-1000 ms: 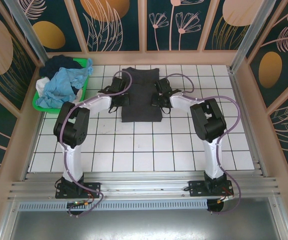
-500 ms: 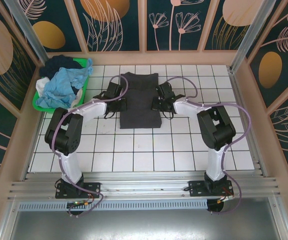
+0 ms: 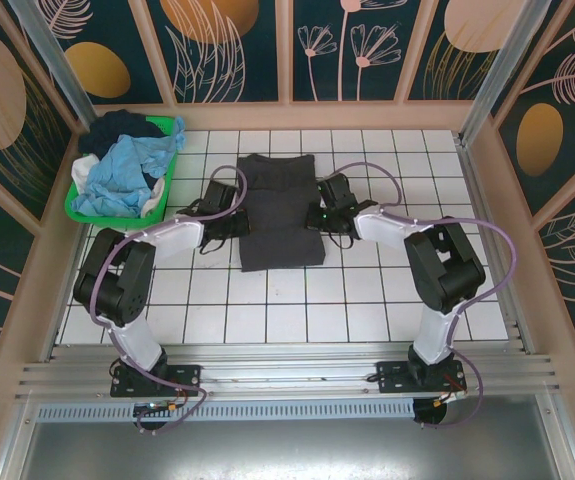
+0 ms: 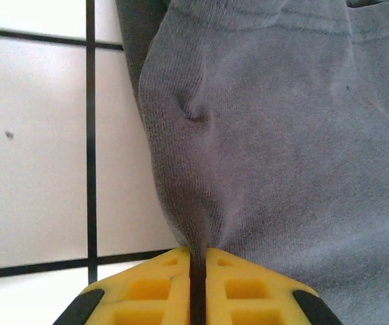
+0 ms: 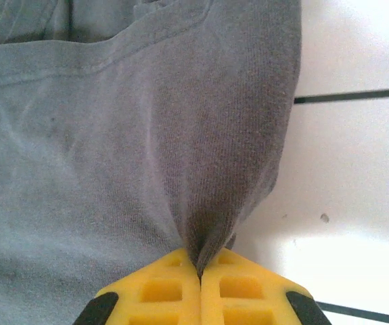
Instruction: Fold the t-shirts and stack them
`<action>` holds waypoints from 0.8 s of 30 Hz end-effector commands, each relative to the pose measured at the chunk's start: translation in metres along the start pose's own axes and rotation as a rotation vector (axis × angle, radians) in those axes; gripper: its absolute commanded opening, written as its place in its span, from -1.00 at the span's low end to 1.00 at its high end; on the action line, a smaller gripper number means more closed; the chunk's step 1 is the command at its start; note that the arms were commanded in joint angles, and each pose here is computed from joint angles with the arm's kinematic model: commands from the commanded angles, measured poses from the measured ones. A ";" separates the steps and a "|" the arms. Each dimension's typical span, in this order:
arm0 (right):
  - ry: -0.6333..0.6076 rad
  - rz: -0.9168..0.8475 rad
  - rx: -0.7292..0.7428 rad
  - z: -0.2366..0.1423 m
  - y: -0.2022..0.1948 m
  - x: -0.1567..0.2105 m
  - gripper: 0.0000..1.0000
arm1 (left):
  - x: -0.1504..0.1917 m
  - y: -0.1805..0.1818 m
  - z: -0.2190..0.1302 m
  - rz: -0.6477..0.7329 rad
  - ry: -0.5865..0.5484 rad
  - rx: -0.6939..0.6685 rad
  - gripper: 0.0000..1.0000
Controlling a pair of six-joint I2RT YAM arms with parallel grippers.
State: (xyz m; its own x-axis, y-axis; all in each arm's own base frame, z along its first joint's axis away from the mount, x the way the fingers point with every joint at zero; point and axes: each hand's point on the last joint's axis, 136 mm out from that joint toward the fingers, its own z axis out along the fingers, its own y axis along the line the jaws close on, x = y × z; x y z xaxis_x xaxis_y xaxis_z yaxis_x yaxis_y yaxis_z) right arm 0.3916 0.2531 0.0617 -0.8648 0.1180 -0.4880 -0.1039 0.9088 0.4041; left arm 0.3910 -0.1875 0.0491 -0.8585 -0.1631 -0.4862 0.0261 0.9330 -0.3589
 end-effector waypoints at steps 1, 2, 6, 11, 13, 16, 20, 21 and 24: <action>-0.017 -0.001 -0.029 -0.007 0.010 0.004 -1.00 | 0.007 0.006 0.000 -0.038 -0.007 0.001 -0.71; -0.018 -0.004 -0.034 -0.008 0.011 0.005 -1.00 | 0.008 0.007 0.001 -0.038 -0.004 -0.001 -0.60; -0.018 -0.001 -0.045 -0.010 0.010 0.010 -1.00 | 0.010 0.005 0.000 -0.042 -0.005 0.021 -0.47; -0.015 0.006 -0.043 -0.009 0.008 0.013 -1.00 | 0.014 0.003 -0.002 -0.053 -0.004 0.035 -0.23; -0.017 0.007 -0.052 -0.010 0.010 0.012 -1.00 | 0.019 0.001 0.001 -0.058 0.005 0.050 -0.24; -0.021 0.011 -0.055 -0.010 0.011 0.011 -1.00 | 0.025 0.000 0.004 -0.061 0.018 0.052 -0.39; -0.018 0.013 -0.052 -0.011 0.010 0.012 -1.00 | 0.022 -0.002 -0.001 -0.057 0.006 0.048 -0.61; -0.018 0.014 -0.049 -0.011 0.009 0.013 -1.00 | 0.022 -0.001 -0.001 -0.055 0.004 0.040 -0.64; -0.019 0.014 -0.045 -0.011 0.007 0.014 -1.00 | 0.015 -0.004 -0.009 -0.047 -0.023 0.040 -0.72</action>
State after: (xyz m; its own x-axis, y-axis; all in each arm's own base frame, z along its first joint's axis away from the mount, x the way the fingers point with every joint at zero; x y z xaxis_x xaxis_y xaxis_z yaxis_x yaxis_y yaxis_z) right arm 0.3757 0.2555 0.0540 -0.8696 0.1215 -0.4785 -0.1087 0.8983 0.4257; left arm 0.3696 -0.1905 0.0321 -0.8729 -0.2031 -0.4437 -0.0061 0.9137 -0.4063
